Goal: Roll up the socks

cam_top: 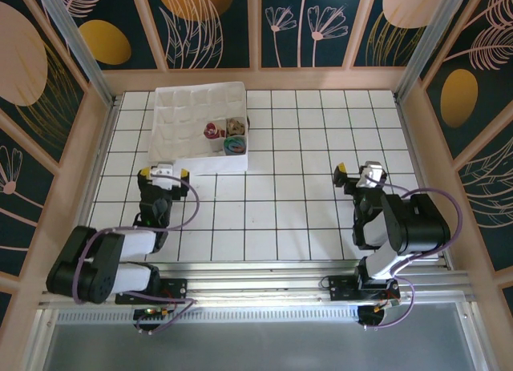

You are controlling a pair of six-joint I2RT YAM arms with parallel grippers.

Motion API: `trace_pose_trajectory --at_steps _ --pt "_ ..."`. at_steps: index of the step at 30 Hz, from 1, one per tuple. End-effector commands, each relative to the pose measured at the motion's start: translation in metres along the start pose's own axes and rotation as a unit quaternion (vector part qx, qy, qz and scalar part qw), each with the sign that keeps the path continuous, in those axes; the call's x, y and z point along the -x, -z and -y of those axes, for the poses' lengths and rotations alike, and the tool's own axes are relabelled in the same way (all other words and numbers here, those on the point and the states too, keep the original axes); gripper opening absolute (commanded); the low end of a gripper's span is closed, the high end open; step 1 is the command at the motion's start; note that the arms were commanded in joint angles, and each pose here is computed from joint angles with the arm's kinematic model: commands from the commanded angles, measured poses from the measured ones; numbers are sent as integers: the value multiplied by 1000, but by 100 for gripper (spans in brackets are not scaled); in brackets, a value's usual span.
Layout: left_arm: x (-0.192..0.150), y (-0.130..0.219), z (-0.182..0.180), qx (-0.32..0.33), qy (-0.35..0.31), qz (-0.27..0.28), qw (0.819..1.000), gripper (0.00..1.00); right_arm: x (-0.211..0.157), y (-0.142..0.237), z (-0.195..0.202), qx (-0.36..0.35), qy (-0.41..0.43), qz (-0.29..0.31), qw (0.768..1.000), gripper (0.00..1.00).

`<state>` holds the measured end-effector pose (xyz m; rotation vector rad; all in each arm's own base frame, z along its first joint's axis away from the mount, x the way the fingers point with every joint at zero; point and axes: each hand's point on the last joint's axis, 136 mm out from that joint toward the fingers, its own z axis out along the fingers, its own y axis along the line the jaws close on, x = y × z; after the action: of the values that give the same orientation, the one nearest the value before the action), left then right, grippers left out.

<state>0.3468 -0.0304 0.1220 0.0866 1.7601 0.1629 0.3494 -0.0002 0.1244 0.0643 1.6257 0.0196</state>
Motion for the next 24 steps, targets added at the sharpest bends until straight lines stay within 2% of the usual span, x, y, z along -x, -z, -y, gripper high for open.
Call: trace_pose_trajectory --at_steps 1,4,12,18,21,23,24 --pt "31 -19 5 -7 2 39 999 99 11 -14 9 -23 -19 6 1000 99" --pt "28 -28 -3 19 4 31 999 99 6 -23 19 -36 -36 -14 999 99" --pt "30 -16 -24 20 55 60 996 99 6 -23 20 -36 -37 -14 999 99" --pt "27 -23 -31 27 72 51 996 99 6 -23 20 -36 -37 -14 999 99" --pt "23 -18 -42 39 94 65 993 99 6 -23 19 -36 -37 -14 999 99" --pt "21 -16 -39 27 91 83 992 99 6 -23 19 -36 -37 -13 999 99" --pt "18 -19 -38 25 92 72 993 99 6 -23 20 -36 -37 -13 999 99"
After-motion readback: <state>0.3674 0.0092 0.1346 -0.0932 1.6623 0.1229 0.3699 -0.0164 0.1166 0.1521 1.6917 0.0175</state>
